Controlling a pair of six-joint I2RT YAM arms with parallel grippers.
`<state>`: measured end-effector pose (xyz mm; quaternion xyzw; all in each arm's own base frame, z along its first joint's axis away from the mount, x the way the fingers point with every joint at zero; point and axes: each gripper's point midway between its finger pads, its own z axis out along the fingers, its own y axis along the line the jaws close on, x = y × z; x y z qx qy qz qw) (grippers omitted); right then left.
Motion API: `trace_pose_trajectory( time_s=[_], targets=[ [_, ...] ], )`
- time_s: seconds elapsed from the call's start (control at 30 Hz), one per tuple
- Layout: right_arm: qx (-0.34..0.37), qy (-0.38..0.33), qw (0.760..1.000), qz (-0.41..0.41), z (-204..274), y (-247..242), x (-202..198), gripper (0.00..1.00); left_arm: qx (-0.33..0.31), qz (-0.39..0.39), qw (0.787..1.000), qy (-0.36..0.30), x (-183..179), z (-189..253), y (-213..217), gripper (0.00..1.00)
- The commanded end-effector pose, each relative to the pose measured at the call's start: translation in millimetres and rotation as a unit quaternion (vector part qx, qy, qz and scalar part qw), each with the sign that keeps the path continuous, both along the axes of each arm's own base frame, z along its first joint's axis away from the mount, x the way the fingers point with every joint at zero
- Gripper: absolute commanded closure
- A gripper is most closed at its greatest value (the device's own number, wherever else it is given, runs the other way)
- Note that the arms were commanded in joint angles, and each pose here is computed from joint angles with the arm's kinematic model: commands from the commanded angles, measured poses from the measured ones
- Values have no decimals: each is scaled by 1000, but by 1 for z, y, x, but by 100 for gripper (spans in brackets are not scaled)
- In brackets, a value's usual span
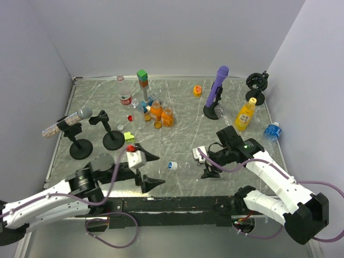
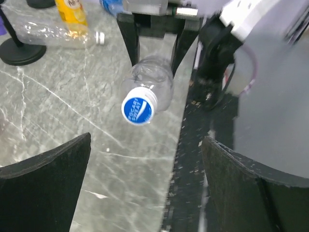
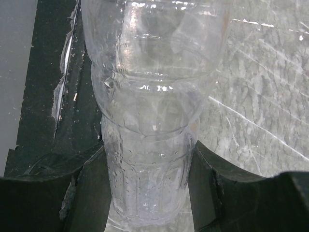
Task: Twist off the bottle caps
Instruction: Unscrew the bottle cap from the plastic bottle.
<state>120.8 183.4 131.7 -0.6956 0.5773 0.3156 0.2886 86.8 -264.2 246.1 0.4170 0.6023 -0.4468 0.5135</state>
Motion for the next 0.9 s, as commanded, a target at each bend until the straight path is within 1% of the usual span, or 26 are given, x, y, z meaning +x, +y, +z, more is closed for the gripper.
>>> trace_pose_trajectory(
  time_s=[0.0,0.13,0.33,0.47,0.5,0.57,0.67,0.73,0.8,0.87],
  targets=[
    [25,-8,999,25,4,5,-5,85,1,-41,992,-119,10,29,-27,2],
    [25,-8,999,24,5,5,-5,85,14,-52,991,-121,15,23,-44,6],
    [27,-8,999,25,4,5,-7,85,18,-54,992,-113,18,19,-50,19],
    [27,-7,999,25,4,5,-7,85,14,-50,993,-110,18,20,-50,23],
    [27,-7,999,26,4,5,-7,85,13,-49,993,-110,18,21,-49,25],
    [27,-7,999,25,4,5,-7,85,13,-49,993,-108,18,19,-49,32],
    [27,-7,999,26,4,5,-7,85,17,-50,993,-102,18,17,-50,47],
    [26,-5,999,24,3,5,-7,85,24,-50,994,-97,18,14,-50,62],
    [25,-5,999,24,3,5,-7,85,27,-47,995,-89,19,12,-50,82],
    [25,-5,999,22,4,5,-6,85,25,-42,996,-71,18,13,-50,98]
  ],
)
